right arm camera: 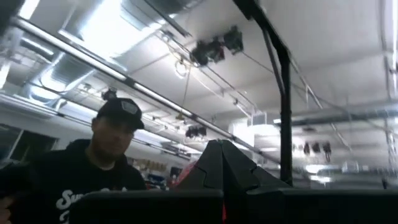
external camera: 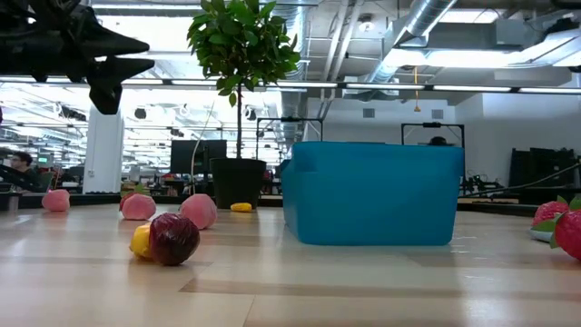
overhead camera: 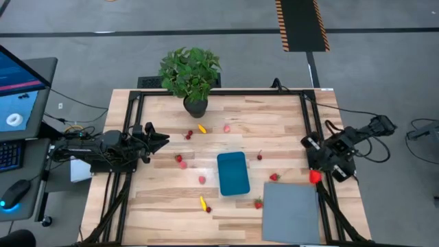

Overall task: Pick and placing Produce into tupperware
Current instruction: Put the strawberry into the blue bin

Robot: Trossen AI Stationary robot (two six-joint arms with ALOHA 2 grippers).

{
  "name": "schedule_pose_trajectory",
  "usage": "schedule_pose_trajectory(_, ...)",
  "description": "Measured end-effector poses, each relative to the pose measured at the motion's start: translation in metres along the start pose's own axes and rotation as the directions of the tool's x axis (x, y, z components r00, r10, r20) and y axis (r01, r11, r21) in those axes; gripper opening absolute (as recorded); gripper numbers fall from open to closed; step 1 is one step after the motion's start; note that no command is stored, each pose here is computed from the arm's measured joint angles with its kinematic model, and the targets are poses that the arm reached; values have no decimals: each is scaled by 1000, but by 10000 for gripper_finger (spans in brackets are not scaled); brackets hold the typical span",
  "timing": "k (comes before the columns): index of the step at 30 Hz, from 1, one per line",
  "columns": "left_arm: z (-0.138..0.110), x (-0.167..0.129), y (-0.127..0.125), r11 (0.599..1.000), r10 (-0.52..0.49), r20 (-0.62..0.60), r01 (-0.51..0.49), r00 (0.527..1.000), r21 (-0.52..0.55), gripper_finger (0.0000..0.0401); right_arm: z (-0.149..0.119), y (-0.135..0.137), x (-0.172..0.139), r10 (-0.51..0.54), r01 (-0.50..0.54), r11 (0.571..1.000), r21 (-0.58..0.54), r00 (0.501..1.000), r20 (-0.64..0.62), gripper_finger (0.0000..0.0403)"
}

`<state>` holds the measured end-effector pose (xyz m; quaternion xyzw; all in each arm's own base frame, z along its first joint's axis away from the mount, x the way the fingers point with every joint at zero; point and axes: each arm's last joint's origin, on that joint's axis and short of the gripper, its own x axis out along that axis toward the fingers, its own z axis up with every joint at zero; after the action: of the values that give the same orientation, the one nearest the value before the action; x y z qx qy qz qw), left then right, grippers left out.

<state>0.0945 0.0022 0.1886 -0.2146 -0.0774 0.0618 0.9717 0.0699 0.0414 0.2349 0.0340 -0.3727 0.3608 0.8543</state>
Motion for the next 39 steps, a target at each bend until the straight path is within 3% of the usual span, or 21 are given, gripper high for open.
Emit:
schedule_pose_trajectory(3, 0, 0, 1, 1000, 20, 6, -20, 1000, 6, 109, 4, 0, 0, -3, 6, 998, -66, 999, 41, 10)
schedule_pose_trajectory(11, 0, 0, 1, 999, 32, 5, -32, 999, 8, 109, 12, -5, -1, -189, 213, 954, -210, 973, 132, 10)
schedule_pose_trajectory(17, 0, 0, 1, 999, 38, 7, -38, 999, 8, 109, 10, -12, -4, -442, 460, 834, -306, 888, 128, 10)
schedule_pose_trajectory(21, -1, 0, 2, 999, 43, -1, -42, 999, 10, 109, 2, -20, -2, -612, 568, 738, -363, 791, -6, 10)
schedule_pose_trajectory(24, -3, 0, 2, 999, 49, -14, -49, 999, 14, 109, -2, -26, 1, -679, 596, 703, -387, 724, -119, 10)
schedule_pose_trajectory(34, -3, 0, 4, 997, 77, -15, -77, 997, 17, 109, -12, -41, 14, -732, 598, 680, -424, 587, -346, 10)
schedule_pose_trajectory(39, -4, 0, 4, 997, 78, -17, -78, 997, 18, 109, -20, -49, 25, -717, 583, 696, -419, 554, -422, 10)
